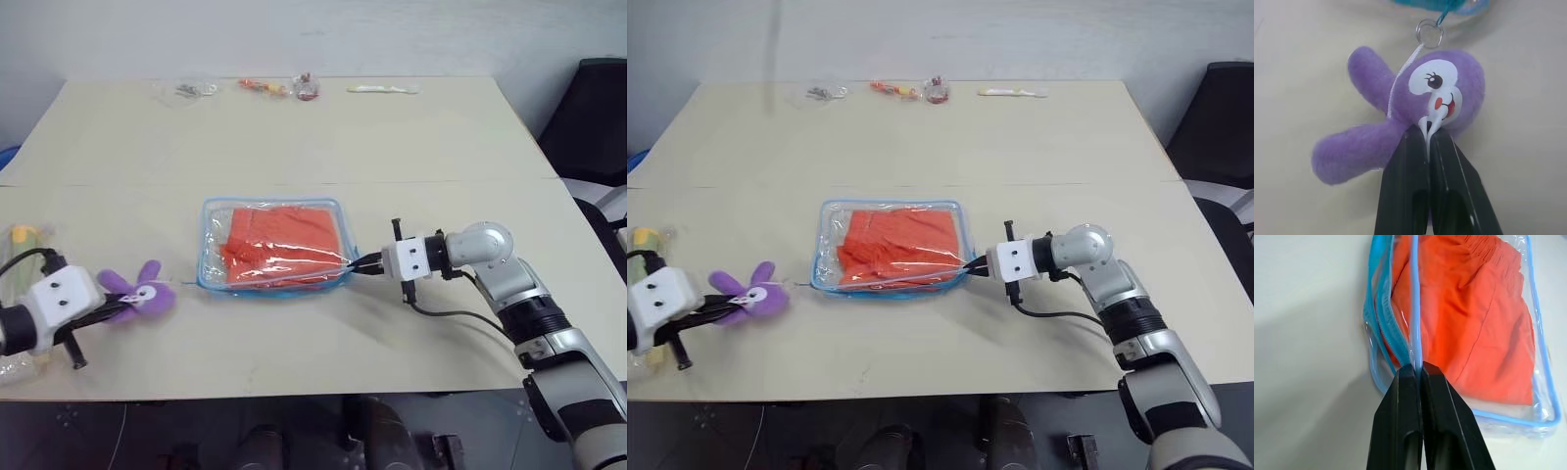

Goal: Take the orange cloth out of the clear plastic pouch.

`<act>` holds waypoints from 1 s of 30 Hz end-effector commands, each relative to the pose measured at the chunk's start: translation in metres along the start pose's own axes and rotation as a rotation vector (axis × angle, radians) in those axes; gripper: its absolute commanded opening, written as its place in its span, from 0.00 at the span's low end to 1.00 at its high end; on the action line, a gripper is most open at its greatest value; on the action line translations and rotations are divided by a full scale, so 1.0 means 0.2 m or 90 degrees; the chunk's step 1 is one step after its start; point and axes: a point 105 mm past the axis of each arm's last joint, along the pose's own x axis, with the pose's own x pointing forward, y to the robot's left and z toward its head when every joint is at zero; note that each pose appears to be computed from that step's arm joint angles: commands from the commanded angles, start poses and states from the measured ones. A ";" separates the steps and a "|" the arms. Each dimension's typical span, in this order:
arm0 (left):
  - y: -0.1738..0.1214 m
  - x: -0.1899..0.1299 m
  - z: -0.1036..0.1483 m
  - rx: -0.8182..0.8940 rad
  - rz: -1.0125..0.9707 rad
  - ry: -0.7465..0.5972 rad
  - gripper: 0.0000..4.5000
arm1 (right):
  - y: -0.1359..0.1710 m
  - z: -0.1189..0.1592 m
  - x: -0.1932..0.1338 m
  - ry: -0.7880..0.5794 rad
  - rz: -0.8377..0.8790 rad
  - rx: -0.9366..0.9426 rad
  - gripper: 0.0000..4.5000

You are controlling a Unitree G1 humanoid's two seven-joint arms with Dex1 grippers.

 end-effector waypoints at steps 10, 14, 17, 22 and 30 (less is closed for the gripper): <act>-0.02 -0.10 0.09 0.011 -0.012 -0.017 0.88 | 0.02 0.12 -0.09 -0.044 -0.023 0.092 0.95; -0.05 -0.21 0.19 0.000 -0.067 -0.023 0.99 | 0.07 0.22 -0.16 -0.085 -0.016 0.166 1.00; -0.02 -0.23 0.33 0.029 -0.077 -0.052 0.99 | 0.13 0.30 -0.21 -0.126 -0.010 0.246 1.00; 0.00 -0.06 0.44 0.161 -0.056 -0.049 0.99 | 0.15 0.35 -0.19 -0.131 -0.036 0.279 1.00; 0.04 0.22 0.40 0.301 -0.005 -0.042 0.99 | 0.15 0.38 -0.17 -0.138 -0.069 0.291 1.00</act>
